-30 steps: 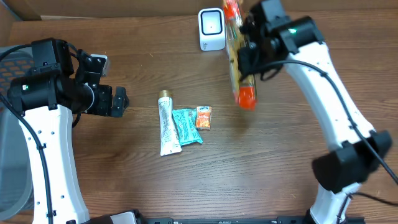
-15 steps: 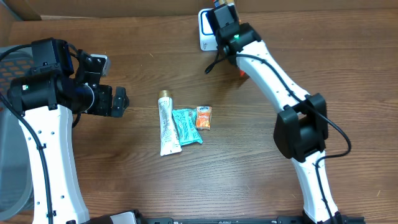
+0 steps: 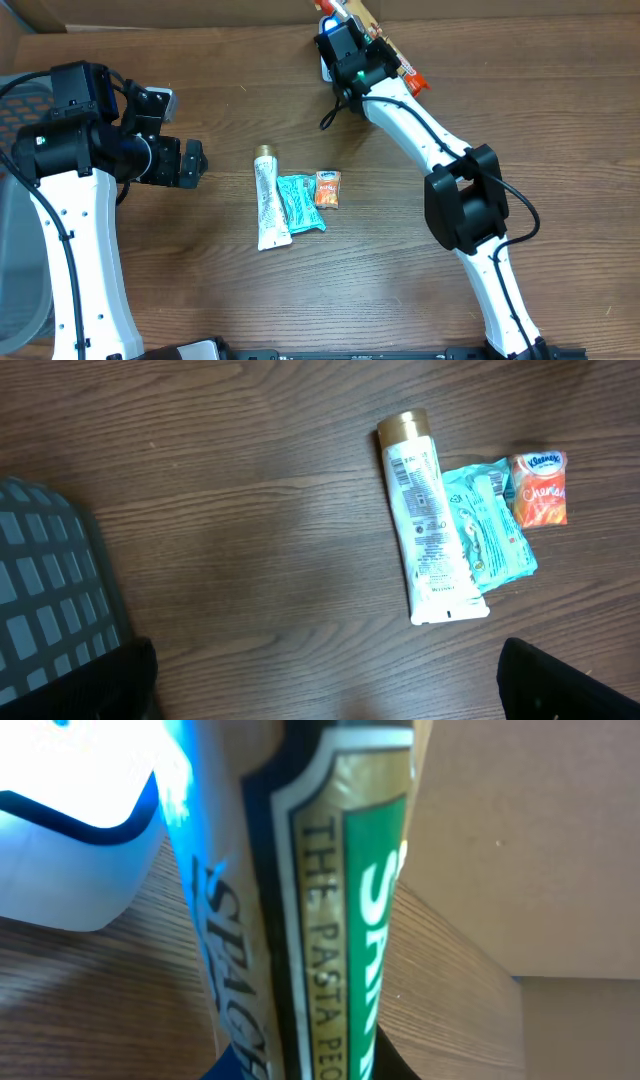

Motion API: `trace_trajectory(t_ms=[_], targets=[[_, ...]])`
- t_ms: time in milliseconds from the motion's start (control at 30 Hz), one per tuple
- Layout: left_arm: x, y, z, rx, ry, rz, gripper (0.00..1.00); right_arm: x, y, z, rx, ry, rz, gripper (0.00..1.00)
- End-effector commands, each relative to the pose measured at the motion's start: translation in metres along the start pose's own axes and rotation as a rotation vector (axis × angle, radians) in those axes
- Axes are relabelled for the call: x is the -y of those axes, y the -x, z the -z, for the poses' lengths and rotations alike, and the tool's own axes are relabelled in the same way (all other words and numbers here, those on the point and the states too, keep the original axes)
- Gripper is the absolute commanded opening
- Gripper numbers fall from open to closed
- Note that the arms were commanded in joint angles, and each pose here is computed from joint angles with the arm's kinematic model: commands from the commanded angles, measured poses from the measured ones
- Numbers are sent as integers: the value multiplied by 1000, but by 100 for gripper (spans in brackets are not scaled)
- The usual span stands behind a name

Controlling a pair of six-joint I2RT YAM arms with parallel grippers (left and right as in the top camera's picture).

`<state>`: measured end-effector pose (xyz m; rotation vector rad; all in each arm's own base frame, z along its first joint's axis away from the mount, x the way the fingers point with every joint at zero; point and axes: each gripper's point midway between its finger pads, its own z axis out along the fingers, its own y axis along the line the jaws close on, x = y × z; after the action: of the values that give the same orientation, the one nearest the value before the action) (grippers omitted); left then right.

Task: Scan the item barcode
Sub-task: 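Hold the spaghetti pack barcode in front of the scanner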

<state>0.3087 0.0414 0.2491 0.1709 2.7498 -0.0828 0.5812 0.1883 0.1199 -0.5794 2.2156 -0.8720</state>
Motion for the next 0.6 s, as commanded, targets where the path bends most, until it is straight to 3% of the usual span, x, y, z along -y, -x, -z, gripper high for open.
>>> trace_trajectory(t_ms=[0,567], targets=[[2,2,4,17,-7,-3,100,34,15,13,26,-121,-49,4],[2,2,4,17,-7,-3,100,31,13,10,24,-122,-48,4]])
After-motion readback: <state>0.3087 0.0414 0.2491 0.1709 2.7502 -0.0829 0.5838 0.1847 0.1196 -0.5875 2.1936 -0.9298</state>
